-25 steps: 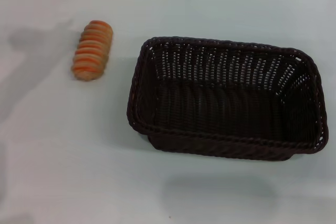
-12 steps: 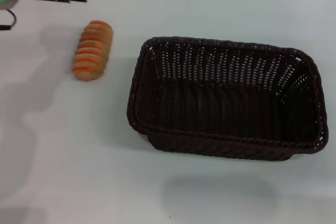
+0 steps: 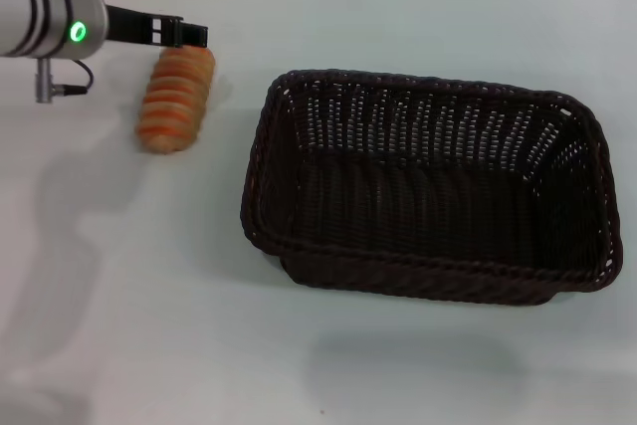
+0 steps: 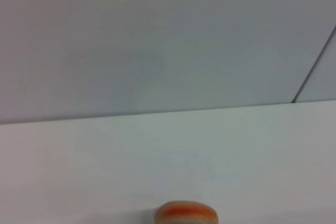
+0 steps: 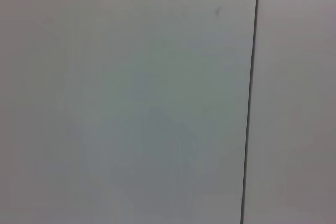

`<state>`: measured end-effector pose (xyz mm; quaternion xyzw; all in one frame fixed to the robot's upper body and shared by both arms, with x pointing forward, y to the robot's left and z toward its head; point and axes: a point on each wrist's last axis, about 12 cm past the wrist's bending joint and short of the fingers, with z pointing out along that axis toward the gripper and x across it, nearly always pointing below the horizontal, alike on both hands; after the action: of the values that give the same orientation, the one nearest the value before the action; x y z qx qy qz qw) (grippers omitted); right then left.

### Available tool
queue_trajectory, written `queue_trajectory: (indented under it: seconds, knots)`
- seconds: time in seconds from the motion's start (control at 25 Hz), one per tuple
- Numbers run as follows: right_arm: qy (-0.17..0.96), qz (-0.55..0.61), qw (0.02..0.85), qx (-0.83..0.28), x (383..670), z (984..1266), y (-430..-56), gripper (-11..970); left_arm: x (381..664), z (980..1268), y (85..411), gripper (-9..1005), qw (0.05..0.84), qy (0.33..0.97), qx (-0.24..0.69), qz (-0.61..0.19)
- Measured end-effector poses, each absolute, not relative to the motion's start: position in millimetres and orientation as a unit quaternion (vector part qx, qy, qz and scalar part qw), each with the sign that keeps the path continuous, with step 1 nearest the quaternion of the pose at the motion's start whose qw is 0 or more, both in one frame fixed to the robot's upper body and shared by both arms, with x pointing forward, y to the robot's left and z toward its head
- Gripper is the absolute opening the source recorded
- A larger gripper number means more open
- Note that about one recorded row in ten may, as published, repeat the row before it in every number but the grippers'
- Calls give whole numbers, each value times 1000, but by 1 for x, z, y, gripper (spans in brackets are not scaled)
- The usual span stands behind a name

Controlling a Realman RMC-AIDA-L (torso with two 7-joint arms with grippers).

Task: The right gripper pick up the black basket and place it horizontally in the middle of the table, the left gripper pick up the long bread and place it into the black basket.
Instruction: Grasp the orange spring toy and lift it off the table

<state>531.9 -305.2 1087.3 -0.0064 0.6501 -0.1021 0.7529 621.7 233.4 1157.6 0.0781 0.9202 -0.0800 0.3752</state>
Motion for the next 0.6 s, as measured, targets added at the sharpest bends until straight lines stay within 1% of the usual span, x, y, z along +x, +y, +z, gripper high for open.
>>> queue_trajectory:
  seconds: [0.12, 0.28, 0.32, 0.6]
  knots:
    - [649, -102, 753, -8, 532, 1087, -305, 328, 624, 1149, 230, 683, 372, 922, 73, -75]
    - [649, -102, 754, -9, 533, 1087, -305, 328, 624, 1149, 230, 681, 372, 922, 73, -75]
    - [649, -102, 754, -9, 533, 1087, -305, 329, 626, 1140, 225, 680, 362, 927, 74, -70]
    - [649, -104, 753, -9, 533, 1087, -306, 329, 628, 1130, 221, 677, 356, 929, 73, -71]
